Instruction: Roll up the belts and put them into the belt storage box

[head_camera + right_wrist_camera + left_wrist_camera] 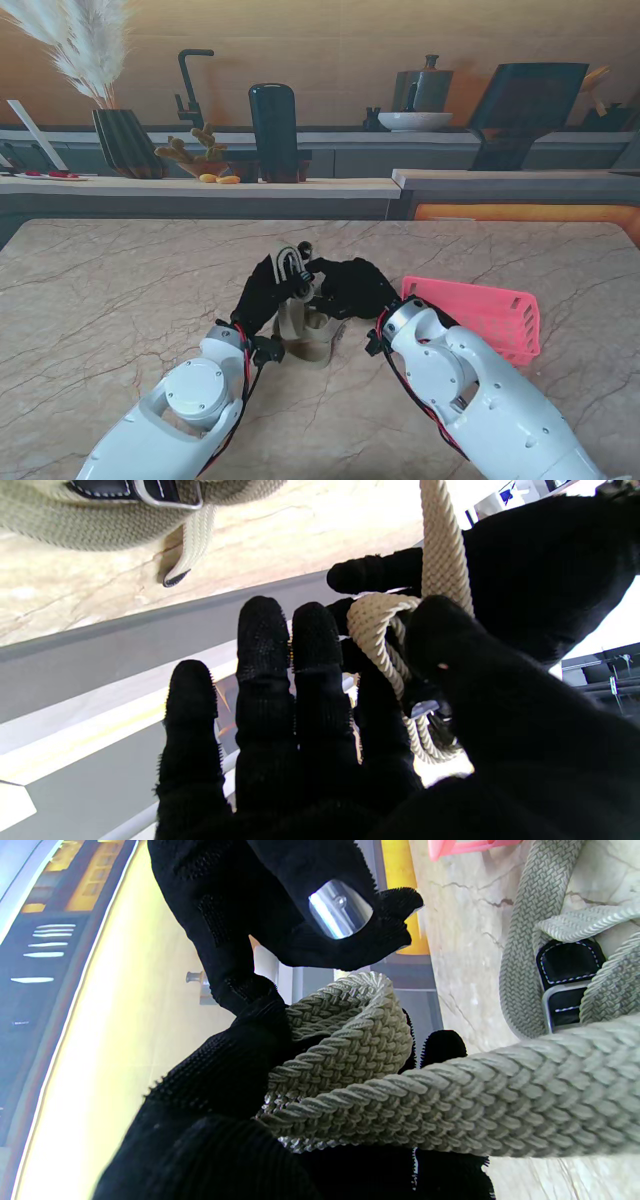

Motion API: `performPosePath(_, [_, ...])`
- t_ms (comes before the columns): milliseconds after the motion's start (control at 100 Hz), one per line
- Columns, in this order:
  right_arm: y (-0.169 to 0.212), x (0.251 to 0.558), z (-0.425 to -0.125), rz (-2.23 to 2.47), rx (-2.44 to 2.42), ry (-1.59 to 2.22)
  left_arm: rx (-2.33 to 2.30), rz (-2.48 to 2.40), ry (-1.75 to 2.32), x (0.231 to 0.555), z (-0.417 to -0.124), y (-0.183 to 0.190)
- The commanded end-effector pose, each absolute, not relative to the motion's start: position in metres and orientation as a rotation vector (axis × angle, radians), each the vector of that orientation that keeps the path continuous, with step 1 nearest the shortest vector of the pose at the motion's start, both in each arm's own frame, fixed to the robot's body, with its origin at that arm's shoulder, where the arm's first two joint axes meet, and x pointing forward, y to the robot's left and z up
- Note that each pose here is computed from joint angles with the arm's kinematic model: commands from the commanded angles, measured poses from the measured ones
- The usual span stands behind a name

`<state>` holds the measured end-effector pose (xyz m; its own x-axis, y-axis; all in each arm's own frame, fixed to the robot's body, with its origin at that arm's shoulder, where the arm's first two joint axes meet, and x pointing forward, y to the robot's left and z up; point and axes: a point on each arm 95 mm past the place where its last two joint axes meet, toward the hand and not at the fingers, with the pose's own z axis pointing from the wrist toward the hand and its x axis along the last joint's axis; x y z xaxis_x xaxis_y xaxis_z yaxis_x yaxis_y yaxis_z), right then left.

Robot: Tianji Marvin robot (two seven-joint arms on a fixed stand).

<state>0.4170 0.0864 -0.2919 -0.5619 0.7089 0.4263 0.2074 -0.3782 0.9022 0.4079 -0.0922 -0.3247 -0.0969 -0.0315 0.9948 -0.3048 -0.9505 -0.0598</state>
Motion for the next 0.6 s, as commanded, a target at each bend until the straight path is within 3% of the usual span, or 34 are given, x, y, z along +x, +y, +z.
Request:
performPosePath(0, [0.089,0.409,-0.307,1.994,1.253,1.534,1.913,2.200,-0.366,0.412,-0.310,-0.097])
performPosePath(590, [0.060,0.403,-0.281,2.000,1.137,1.394,1.858,2.197,-0.555,0.417,-0.316,-0.098])
